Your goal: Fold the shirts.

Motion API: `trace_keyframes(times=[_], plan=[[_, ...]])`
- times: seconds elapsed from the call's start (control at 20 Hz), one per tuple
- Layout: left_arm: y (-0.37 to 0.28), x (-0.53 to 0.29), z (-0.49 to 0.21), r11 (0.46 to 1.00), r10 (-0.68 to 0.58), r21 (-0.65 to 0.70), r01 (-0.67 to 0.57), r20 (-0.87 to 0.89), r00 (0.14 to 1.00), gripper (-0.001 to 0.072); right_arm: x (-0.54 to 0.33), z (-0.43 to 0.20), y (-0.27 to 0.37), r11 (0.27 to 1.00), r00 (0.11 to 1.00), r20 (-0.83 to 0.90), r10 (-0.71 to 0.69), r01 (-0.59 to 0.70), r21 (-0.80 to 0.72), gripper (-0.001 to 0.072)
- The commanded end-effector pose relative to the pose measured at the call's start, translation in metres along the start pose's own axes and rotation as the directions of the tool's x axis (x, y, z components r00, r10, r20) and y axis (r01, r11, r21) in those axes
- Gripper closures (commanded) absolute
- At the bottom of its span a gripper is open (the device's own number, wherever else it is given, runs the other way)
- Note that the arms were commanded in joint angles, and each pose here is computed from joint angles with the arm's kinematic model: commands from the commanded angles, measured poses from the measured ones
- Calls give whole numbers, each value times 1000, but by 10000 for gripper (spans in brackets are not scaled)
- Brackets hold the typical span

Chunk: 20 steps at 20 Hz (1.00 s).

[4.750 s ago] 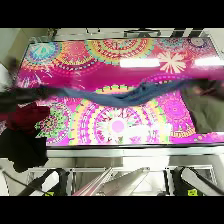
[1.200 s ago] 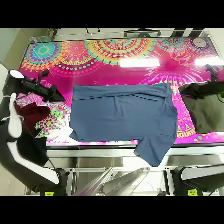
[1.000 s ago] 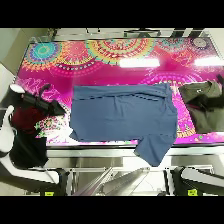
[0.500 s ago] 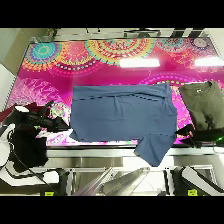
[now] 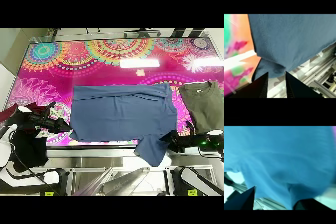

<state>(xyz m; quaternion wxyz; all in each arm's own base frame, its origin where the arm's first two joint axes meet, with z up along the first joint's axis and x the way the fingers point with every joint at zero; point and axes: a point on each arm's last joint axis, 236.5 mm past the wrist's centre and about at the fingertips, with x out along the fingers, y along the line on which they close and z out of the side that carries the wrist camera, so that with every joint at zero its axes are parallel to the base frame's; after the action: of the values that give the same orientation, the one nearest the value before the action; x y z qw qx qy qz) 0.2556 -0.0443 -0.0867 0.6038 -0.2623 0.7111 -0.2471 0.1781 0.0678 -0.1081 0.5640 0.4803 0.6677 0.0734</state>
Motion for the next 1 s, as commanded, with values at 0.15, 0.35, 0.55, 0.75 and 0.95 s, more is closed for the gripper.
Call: trace_keyframes(times=[0.15, 0.35, 0.55, 0.75, 0.95], plan=[[31, 11, -4, 993, 108, 36, -108, 11, 994, 474, 2, 25, 28, 992, 989, 107, 104, -95, -86, 147], [27, 11, 4, 991, 104, 79, -107, 35, 994, 473, 2, 26, 28, 990, 989, 109, 105, -93, -105, 147], [16, 45, -7, 987, 98, 131, -97, 1, 995, 473, 2, 25, 30, 989, 988, 106, 112, -100, -113, 147], [-4, 56, -29, 988, 46, 149, -31, -98, 994, 474, 2, 21, 32, 987, 989, 87, 121, -110, -114, 147], [-13, 55, -35, 993, 10, 121, 5, -125, 992, 686, 3, 10, 31, 986, 992, 41, 116, -110, -121, 310]])
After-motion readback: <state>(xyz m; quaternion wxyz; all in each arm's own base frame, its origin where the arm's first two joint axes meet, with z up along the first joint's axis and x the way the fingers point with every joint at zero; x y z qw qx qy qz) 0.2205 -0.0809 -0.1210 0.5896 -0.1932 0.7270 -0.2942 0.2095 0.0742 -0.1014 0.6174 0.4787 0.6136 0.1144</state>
